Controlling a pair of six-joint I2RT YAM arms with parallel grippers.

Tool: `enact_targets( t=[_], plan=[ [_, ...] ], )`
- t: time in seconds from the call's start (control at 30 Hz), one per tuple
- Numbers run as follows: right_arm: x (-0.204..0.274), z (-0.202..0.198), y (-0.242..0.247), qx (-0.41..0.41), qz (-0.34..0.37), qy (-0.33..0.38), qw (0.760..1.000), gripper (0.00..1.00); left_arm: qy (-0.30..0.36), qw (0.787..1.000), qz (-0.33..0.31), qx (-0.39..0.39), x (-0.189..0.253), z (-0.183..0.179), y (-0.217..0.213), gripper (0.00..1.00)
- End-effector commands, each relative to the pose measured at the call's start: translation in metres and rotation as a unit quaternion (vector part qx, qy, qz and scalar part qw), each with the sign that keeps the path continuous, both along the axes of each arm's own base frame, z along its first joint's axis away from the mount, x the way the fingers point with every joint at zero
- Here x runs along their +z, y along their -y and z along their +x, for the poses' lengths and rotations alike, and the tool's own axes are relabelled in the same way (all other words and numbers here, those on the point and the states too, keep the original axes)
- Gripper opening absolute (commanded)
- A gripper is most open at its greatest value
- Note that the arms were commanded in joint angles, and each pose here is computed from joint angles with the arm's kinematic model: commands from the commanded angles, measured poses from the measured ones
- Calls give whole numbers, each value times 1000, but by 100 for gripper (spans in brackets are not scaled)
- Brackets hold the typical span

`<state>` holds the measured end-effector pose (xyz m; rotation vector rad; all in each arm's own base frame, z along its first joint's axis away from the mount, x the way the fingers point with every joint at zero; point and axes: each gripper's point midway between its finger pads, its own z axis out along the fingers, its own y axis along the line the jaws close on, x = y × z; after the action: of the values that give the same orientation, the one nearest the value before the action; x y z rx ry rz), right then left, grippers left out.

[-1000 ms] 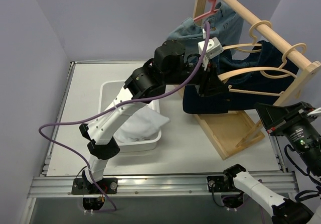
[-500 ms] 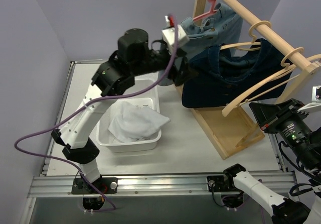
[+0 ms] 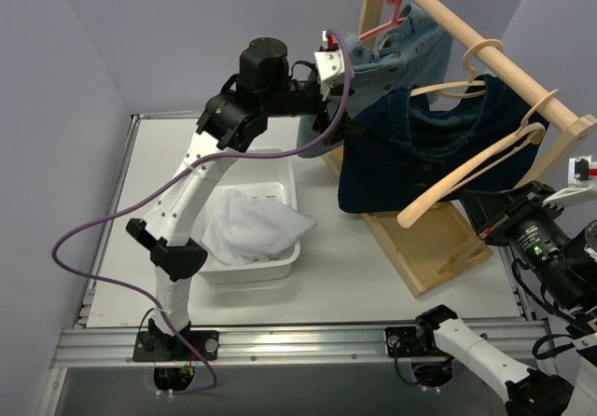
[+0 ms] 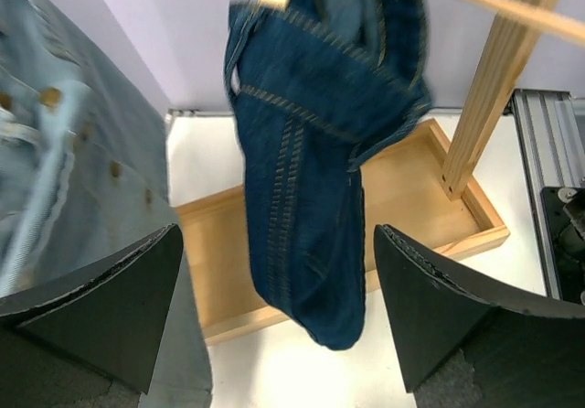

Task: Remove the skirt from the hanger

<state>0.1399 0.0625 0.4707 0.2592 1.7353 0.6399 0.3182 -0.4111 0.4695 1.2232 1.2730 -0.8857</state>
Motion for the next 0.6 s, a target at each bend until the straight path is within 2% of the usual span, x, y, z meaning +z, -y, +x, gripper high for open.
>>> enact_targets(
  t=[0.0, 0.13, 0.2, 0.23, 0.27, 0.3, 0.37, 0.43, 0.47, 0.57],
  plan=[
    [9, 6, -6, 8, 11, 15, 1000, 0, 3, 999, -16, -49, -14, 13, 20, 94],
    [7, 8, -8, 10, 12, 10, 1000, 0, -38, 993, -30, -107, -39, 17, 48, 94],
    [7, 10, -9, 10, 10, 7, 1000, 0, -53, 988, -49, -137, -31, 8, 55, 100],
    [7, 10, -9, 8, 10, 8, 1000, 0, -61, 986, -51, -144, -35, 8, 58, 95],
    [7, 11, -9, 8, 10, 7, 1000, 0, -61, 984, -56, -155, -34, 4, 62, 85],
    [7, 12, -9, 9, 10, 8, 1000, 0, -71, 983, -59, -158, -33, 2, 63, 59],
    [4, 15, -11, 9, 8, 4, 1000, 0, -84, 982, -68, -156, -29, 2, 64, 38],
    [2, 18, -13, 12, 8, 5, 1000, 0, -99, 983, -78, -135, -23, 6, 62, 10],
    [-1, 20, -15, 14, 6, 0, 1000, 0, -105, 983, -82, -125, -20, 9, 60, 3],
    [-4, 24, -17, 16, 6, 0, 1000, 0, -134, 980, -108, -95, -3, 14, 51, 2]
  ],
)
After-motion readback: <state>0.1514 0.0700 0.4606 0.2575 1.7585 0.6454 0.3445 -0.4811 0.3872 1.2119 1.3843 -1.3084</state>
